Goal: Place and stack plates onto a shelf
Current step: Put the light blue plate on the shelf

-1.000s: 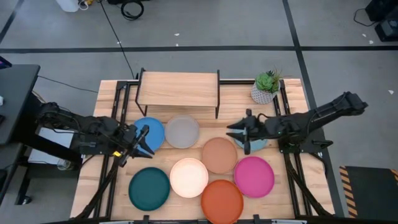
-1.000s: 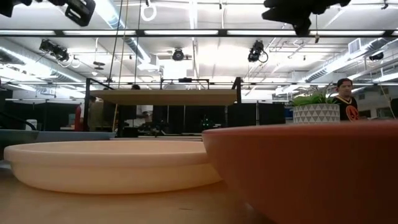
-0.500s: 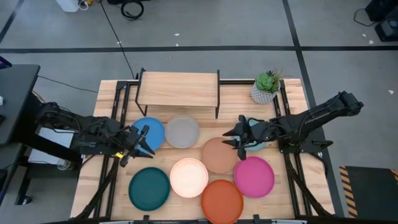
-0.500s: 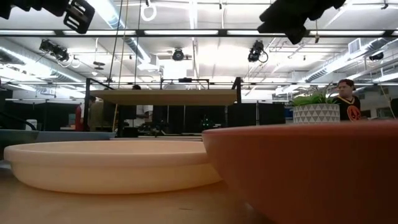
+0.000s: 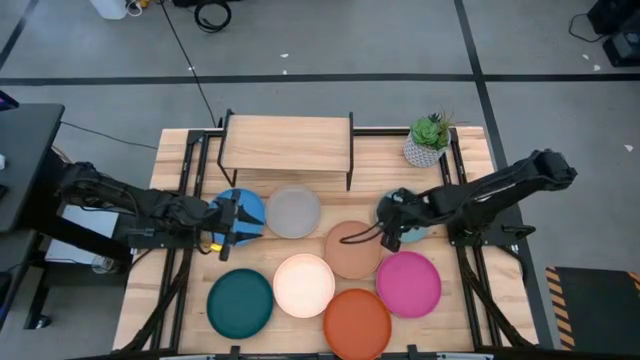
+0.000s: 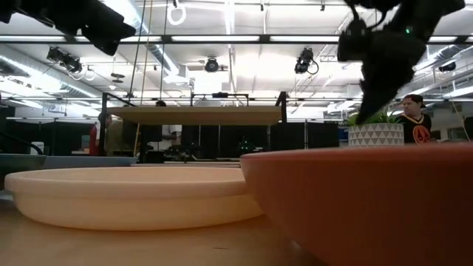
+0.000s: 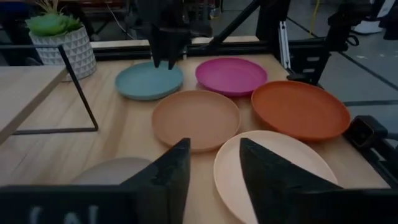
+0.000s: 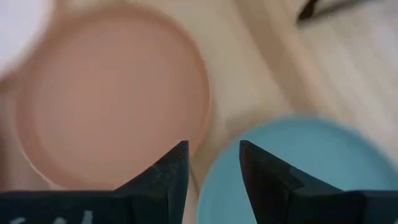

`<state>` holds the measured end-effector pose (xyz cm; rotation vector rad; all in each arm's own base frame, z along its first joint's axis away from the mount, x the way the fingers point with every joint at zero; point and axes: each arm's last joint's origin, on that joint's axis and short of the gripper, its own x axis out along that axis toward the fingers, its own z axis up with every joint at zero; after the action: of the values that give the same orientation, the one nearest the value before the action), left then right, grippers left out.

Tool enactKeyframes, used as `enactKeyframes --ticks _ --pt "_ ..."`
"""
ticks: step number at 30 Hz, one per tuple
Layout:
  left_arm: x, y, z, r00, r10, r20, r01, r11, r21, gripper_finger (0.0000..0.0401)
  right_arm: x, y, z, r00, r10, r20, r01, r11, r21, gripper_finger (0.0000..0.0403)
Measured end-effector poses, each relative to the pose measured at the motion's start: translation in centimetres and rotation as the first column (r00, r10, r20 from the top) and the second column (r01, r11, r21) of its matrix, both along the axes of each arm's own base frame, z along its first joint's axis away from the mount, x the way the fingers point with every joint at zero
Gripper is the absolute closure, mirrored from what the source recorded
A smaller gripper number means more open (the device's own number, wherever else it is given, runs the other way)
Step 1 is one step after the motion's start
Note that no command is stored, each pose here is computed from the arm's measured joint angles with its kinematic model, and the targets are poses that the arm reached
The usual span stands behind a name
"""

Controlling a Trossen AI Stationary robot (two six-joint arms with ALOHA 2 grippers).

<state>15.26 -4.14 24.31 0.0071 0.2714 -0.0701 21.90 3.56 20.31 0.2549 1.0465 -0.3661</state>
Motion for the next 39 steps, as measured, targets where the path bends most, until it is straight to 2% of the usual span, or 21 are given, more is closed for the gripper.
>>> enactKeyframes --ticks 3,6,14,29,33,39 --pt "0.1 0.0 0.2 1.000 0.000 0.004 0.000 1.000 -0.001 0.0218 0.1 0.1 -1.2 0.995 -0.005 -0.095 0.009 0.999 0.046 0.0243" --pt "0.0 0.0 0.3 1.000 -0.003 0.011 0.003 1.000 0.005 0.0203 0.1 0.2 -2.2 0.985 -0.028 -0.169 0.037 0.998 0.052 0.0232" --pt "0.1 0.0 0.3 1.000 -0.003 0.014 0.003 1.000 0.006 0.0198 0.7 0.4 -4.6 0.956 -0.028 -0.293 0.041 0.998 0.041 0.0216" --pt "0.0 0.0 0.3 1.000 0.003 0.005 -0.003 1.000 -0.023 0.0198 0.9 0.5 -5.0 0.953 -0.042 -0.299 0.060 0.997 0.052 0.0218" --pt "0.0 -0.1 0.1 0.999 -0.031 -0.022 0.030 0.998 -0.056 0.0198 0.9 0.5 -5.2 0.949 -0.045 -0.313 0.066 0.996 0.057 0.0219" --pt "-0.1 -0.2 -0.1 0.999 -0.040 -0.036 0.037 0.998 -0.057 0.0198 1.1 0.6 -6.0 0.937 -0.043 -0.346 0.067 0.996 0.057 0.0220"
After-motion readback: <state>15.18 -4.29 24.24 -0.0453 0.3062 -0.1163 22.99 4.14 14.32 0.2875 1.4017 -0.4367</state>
